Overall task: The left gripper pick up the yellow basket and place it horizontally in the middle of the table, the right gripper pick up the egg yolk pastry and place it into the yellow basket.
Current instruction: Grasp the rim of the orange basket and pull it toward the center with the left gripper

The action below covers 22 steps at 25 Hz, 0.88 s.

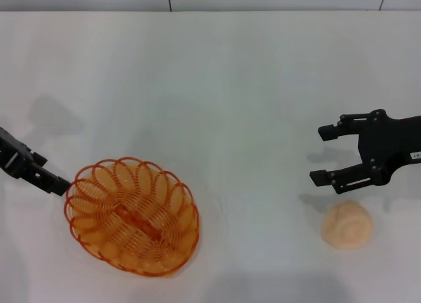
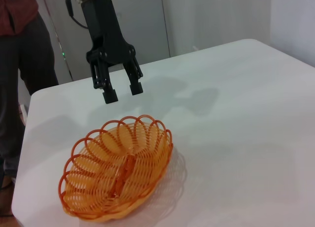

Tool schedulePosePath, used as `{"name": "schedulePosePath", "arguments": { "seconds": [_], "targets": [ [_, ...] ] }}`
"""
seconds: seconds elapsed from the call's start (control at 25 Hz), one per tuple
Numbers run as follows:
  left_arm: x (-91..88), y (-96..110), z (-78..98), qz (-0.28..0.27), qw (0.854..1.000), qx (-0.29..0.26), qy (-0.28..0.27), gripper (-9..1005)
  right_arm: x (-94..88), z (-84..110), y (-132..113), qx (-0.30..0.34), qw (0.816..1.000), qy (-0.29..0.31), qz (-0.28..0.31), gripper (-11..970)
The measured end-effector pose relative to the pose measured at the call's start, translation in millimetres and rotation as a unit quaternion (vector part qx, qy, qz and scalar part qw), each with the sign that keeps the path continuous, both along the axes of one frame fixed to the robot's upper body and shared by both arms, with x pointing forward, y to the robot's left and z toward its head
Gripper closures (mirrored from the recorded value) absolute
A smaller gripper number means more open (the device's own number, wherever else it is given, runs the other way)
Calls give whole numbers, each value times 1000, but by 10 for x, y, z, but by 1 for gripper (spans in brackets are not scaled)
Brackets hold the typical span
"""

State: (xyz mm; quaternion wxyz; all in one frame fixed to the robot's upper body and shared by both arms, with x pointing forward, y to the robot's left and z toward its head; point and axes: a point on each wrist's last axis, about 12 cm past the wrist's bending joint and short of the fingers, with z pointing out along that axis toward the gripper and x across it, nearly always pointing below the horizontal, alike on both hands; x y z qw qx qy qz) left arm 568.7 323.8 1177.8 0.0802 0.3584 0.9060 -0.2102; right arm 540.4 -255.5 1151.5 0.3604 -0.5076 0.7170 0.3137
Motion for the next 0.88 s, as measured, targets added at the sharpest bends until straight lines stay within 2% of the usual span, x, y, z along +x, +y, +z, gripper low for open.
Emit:
{"name": "schedulePosePath", "arguments": {
  "seconds": [0.52,0.88],
  "targets": [
    [74,-256,-244,-23,999,16,22,193,-11,-28,2,3,1000,5,1,85],
    [132,-354,-306,-22,999,25,18,202,-26,-62,-10,4,1000,12,-1,85]
  ]
}}
